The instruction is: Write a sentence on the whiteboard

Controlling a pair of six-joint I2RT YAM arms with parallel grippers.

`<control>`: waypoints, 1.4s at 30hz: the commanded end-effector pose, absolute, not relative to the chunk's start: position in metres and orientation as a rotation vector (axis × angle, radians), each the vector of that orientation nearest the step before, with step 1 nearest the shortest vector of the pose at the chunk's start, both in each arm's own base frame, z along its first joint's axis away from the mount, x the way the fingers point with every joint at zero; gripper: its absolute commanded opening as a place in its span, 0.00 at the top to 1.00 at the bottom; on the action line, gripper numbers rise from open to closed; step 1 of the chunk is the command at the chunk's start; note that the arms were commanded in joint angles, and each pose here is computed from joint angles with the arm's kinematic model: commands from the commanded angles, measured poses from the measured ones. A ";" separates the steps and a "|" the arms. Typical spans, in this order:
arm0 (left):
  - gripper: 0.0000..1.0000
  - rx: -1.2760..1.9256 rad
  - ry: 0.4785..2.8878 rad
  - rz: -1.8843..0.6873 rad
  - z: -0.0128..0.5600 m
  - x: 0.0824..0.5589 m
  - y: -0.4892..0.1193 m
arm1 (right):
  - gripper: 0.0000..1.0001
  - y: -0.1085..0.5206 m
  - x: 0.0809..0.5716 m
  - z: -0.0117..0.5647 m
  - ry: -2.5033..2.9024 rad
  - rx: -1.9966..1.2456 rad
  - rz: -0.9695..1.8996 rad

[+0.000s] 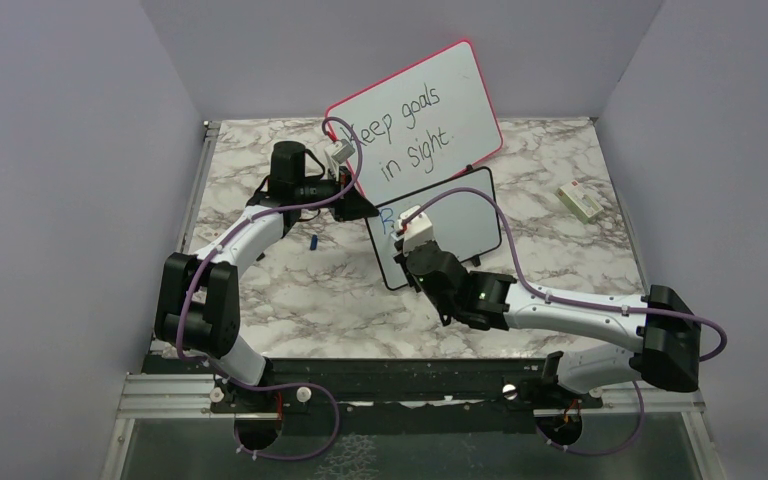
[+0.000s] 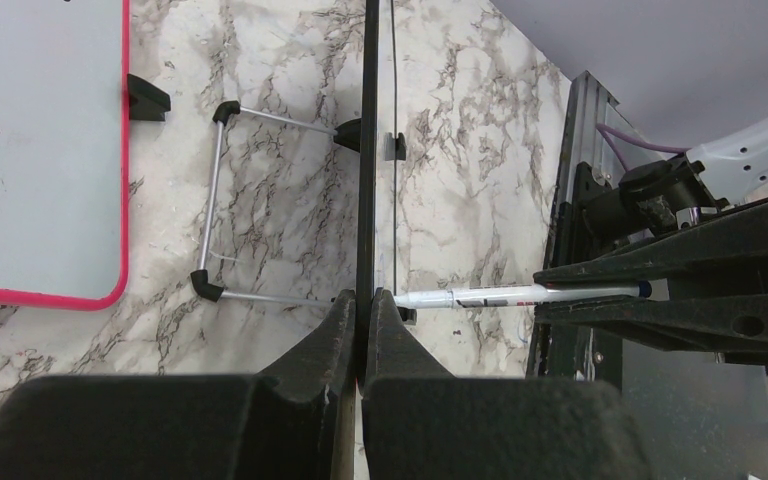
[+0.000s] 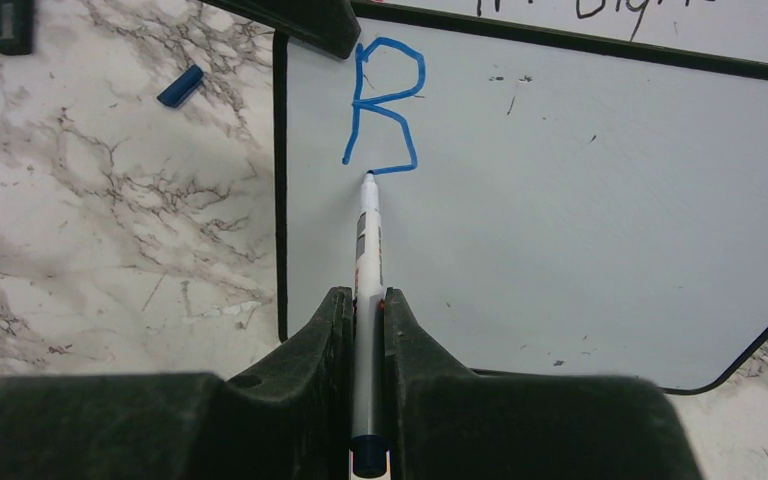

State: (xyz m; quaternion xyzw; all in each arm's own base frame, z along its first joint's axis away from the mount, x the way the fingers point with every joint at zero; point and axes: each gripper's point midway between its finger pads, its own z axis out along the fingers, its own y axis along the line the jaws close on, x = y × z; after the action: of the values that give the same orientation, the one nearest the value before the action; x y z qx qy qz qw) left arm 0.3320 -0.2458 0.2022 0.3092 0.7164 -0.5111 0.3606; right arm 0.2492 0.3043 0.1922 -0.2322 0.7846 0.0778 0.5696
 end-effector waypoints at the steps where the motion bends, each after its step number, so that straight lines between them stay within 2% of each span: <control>1: 1.00 0.821 1.859 -1.372 0.200 0.318 -0.248 | 0.99 0.313 0.248 0.196 1.834 -0.564 0.235; 18: 1.00 0.820 1.858 -1.370 0.200 0.318 -0.247 | 0.99 0.321 0.252 0.208 1.796 -0.533 0.267; 32: 1.00 0.816 1.859 -1.364 0.200 0.318 -0.247 | 0.99 0.286 0.252 0.234 1.735 -0.468 0.207; 42: 1.00 0.816 1.859 -1.365 0.200 0.318 -0.247 | 0.99 0.287 0.261 0.227 1.726 -0.454 0.165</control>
State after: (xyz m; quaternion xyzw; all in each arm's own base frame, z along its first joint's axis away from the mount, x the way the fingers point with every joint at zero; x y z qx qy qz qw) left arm 0.3315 -0.2460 0.2027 0.3092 0.7158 -0.5125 0.3596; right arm 0.2526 0.2894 0.2271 -0.2136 0.7569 0.0850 0.6118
